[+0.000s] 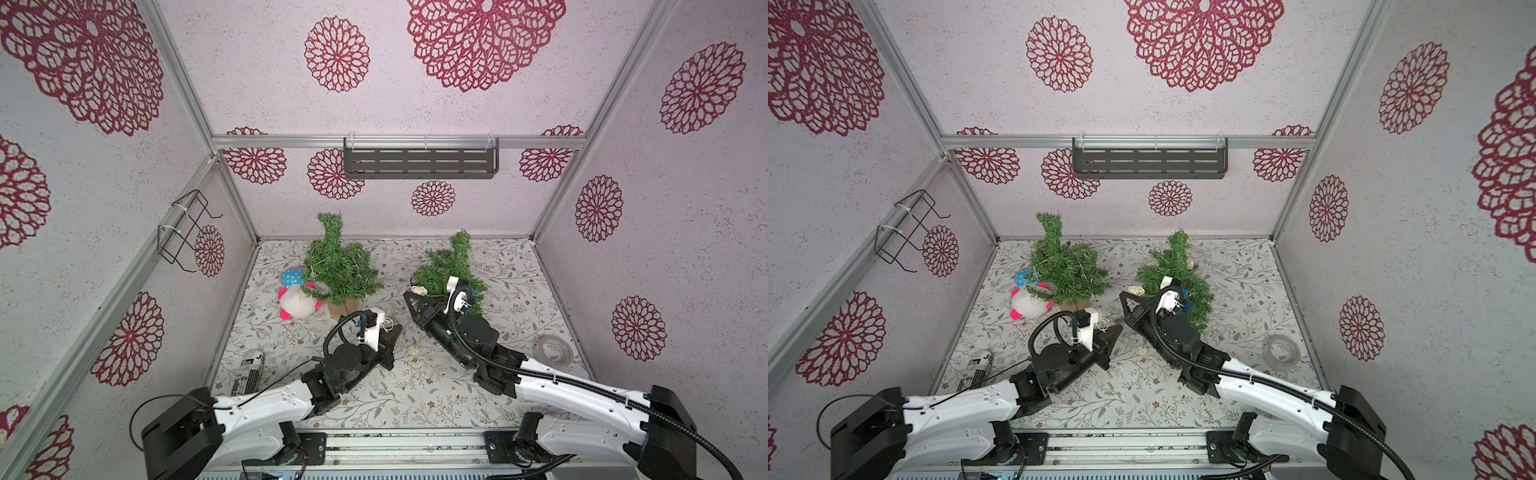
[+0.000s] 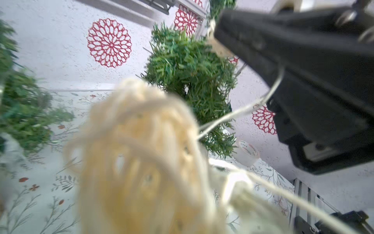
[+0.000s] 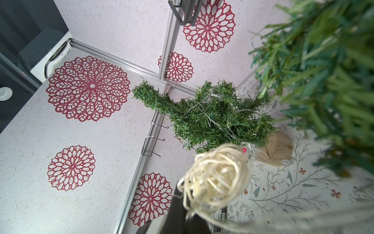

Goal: Wrap string light around the christmas tree
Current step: Wrap the light string around the Christmas tree.

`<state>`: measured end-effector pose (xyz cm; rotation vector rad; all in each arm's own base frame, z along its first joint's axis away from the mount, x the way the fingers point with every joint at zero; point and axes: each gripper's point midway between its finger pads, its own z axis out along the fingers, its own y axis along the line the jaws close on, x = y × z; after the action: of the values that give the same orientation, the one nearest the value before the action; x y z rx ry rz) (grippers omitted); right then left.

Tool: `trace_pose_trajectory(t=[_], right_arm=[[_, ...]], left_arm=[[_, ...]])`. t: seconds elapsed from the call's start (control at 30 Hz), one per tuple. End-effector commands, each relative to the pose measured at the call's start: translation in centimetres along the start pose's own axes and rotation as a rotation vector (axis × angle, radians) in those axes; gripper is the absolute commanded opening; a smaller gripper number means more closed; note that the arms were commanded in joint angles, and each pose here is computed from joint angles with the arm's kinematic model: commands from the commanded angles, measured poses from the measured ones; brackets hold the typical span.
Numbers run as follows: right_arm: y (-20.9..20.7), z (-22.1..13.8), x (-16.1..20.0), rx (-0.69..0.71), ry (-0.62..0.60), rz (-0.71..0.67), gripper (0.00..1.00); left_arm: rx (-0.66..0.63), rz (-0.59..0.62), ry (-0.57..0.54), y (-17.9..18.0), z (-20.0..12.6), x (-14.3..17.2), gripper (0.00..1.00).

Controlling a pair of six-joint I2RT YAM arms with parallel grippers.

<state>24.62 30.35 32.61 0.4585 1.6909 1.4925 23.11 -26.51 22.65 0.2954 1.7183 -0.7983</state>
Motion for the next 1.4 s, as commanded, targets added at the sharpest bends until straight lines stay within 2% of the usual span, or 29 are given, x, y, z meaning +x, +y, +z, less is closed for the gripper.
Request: trace_pose_trajectory(t=[0.0, 0.13, 0.33, 0.43, 0.53, 0.63, 0.7, 0.8, 0.9, 0.97, 1.03, 1.2, 1.27, 1.37], right_arm=[[1.4, -0.3, -0.9, -0.040, -0.018, -0.020, 0.00], [2.4, 0.5, -0.3, -0.073, 0.011, -0.022, 0.00], [2.8, 1.2, 0.3, -0.080, 0.036, -0.035, 0.00], [3.5, 1.2, 0.2, -0.105, 0.035, -0.030, 0.00], [4.8, 1.3, 0.1, -0.138, 0.040, -0.039, 0.00], [5.5, 1.4, 0.1, -0.149, 0.050, -0.058, 0.00], [6.0, 1.3, -0.2, -0.152, 0.046, -0.074, 0.00], [6.9, 1.2, -0.7, -0.167, 0.040, -0.091, 0.00], [7.7, 1.1, -0.9, -0.185, 0.041, -0.098, 0.00], [7.8, 1.0, -1.0, -0.188, 0.039, -0.097, 0.00], [7.8, 1.1, -0.9, -0.191, 0.042, -0.094, 0.00], [7.9, 1.1, -0.7, -0.198, 0.049, -0.088, 0.00], [7.8, 1.1, -0.7, -0.199, 0.050, -0.086, 0.00], [7.8, 1.1, -0.6, -0.200, 0.051, -0.082, 0.00]], left_arm=[[-0.121, -0.008, 0.138, 3.3, -2.4, 2.4, 0.00], [-0.073, -0.022, 0.075, 3.1, -3.1, 1.1, 0.00], [-0.084, 0.050, 0.114, 3.1, -2.0, 0.0, 0.00], [-0.070, 0.069, 0.153, 3.0, -1.3, 0.8, 0.00], [-0.047, 0.056, 0.184, 3.2, -0.6, 2.9, 0.02], [-0.018, 0.056, 0.191, 3.1, -0.1, 4.2, 0.18], [-0.019, 0.078, 0.190, 3.3, 0.1, 4.7, 0.36], [-0.009, 0.125, 0.186, 3.4, 0.4, 5.0, 0.56], [0.028, 0.161, 0.192, 2.8, 1.2, 5.3, 0.66], [0.048, 0.172, 0.190, 2.3, 1.8, 5.3, 0.68], [0.011, 0.182, 0.169, 3.0, 2.2, 5.0, 0.69], [-0.032, 0.176, 0.102, 4.3, 2.4, 4.4, 0.65], [-0.037, 0.179, 0.092, 4.6, 2.9, 4.4, 0.62], [-0.036, 0.190, 0.109, 4.7, 3.7, 4.7, 0.50]])
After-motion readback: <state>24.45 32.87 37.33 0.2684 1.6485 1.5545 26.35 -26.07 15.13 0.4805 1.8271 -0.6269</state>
